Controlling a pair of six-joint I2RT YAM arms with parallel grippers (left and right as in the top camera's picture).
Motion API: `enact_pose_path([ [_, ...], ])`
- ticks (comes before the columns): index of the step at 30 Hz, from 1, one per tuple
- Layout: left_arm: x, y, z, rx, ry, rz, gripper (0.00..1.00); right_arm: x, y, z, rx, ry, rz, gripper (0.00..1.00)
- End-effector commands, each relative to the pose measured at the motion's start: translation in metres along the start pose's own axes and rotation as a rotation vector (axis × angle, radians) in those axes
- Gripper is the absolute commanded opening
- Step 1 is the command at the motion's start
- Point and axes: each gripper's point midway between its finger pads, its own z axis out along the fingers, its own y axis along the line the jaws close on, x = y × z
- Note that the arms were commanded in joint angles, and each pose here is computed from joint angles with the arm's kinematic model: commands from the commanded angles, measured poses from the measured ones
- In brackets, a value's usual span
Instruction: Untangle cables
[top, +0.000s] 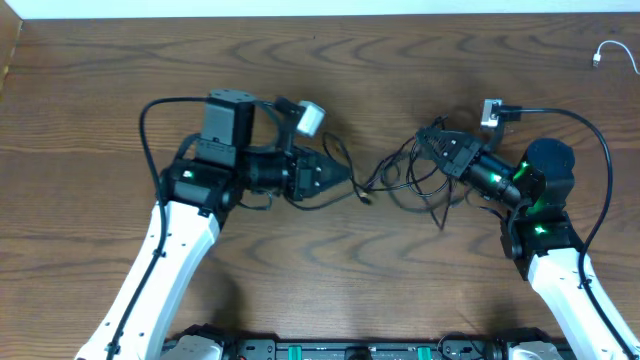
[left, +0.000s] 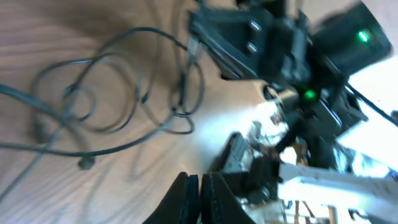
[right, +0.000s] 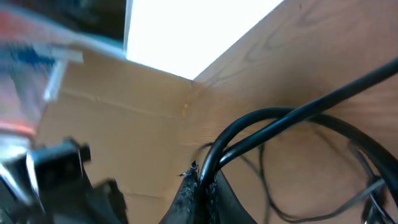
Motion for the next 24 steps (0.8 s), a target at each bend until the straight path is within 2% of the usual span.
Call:
enact_pose_path([
  [1,0.008,-0.023,0.011,0.077,0.045,0.099,0.13,-0.011,0.003,-0.002,0.0,-0.051,0.145,0.01],
  [5,0.015,-0.01,0.03,-0.07,0.068,0.116,0.17,-0.011,0.003,-0.002,0.001,-0.053,0.146,0.01],
  [6,0.016,-0.004,0.035,-0.13,0.065,0.102,0.22,-0.011,0.003,-0.002,0.001,-0.053,0.145,0.01],
  [8,0.015,0.006,0.041,-0.238,0.048,0.083,0.24,-0.011,0.003,-0.002,0.002,-0.053,0.146,0.01],
  [10,0.013,0.016,0.048,-0.371,0.011,0.075,0.24,-0.011,0.003,-0.002,0.001,-0.052,0.145,0.01],
  [18,-0.006,0.029,0.051,-0.667,-0.191,0.064,0.26,-0.009,0.004,-0.001,-0.002,-0.04,0.148,0.01],
  [20,-0.008,0.031,0.048,-0.704,-0.225,0.042,0.3,-0.007,0.004,-0.001,-0.006,-0.031,0.148,0.01],
  [24,-0.01,0.033,0.054,-0.702,-0.235,0.036,0.31,-0.003,0.007,-0.001,-0.019,-0.004,0.163,0.01],
])
